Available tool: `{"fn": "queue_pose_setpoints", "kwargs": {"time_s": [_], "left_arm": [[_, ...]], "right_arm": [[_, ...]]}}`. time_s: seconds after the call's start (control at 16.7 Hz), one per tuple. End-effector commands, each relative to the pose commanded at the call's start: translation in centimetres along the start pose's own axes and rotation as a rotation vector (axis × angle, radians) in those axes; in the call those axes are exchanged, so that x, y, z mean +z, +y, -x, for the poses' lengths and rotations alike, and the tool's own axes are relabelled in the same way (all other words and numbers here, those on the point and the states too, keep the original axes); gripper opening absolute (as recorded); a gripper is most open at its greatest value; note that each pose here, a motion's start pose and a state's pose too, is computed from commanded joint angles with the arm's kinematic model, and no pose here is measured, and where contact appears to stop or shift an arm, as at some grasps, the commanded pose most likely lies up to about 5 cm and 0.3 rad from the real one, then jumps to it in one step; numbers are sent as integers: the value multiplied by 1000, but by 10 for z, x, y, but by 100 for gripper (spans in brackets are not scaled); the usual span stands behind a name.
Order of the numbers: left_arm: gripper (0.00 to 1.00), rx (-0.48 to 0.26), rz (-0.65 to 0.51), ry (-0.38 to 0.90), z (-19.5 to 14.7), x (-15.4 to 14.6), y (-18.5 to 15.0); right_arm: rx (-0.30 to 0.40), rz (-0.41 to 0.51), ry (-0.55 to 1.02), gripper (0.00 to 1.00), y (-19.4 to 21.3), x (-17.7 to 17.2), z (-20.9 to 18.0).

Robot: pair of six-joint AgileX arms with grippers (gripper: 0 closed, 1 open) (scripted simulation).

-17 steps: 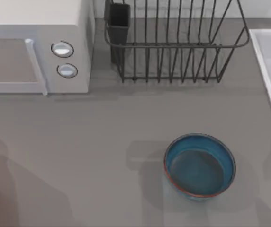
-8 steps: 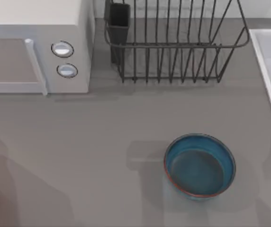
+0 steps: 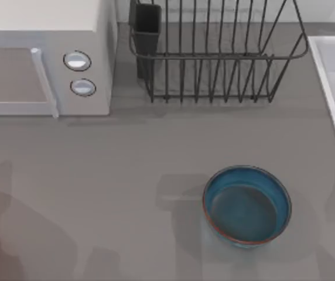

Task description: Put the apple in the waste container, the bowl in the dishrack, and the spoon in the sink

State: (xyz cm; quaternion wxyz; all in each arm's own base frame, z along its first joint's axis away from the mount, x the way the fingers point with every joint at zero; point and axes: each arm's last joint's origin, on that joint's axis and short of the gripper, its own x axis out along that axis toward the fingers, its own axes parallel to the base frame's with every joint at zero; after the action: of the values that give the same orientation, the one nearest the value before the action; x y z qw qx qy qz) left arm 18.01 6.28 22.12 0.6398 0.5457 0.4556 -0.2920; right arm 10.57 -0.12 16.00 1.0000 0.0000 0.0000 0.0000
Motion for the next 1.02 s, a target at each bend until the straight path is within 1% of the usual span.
{"fn": "queue_pose_setpoints", "kwargs": {"time_s": [0.18,0.3,0.42,0.54,0.66,0.78,0.9,1.02], "left_arm": [[100,174,254,-39,4,12,-23],[100,287,451,-107,4,18,-40],[100,390,652,-213,1,24,-57],[100,477,838,-353,-4,30,-72],[100,546,993,-517,-9,34,-85],[100,598,1106,-688,-13,37,-94],[100,634,1181,-847,-15,40,-101],[100,656,1224,-968,-16,42,-104]], "right_arm": [[0,0,0,100,0,0,0],[0,0,0,100,0,0,0],[0,0,0,100,0,0,0],[0,0,0,100,0,0,0],[0,0,0,100,0,0,0],[0,0,0,100,0,0,0],[0,0,0,100,0,0,0],[0,0,0,100,0,0,0]]}}
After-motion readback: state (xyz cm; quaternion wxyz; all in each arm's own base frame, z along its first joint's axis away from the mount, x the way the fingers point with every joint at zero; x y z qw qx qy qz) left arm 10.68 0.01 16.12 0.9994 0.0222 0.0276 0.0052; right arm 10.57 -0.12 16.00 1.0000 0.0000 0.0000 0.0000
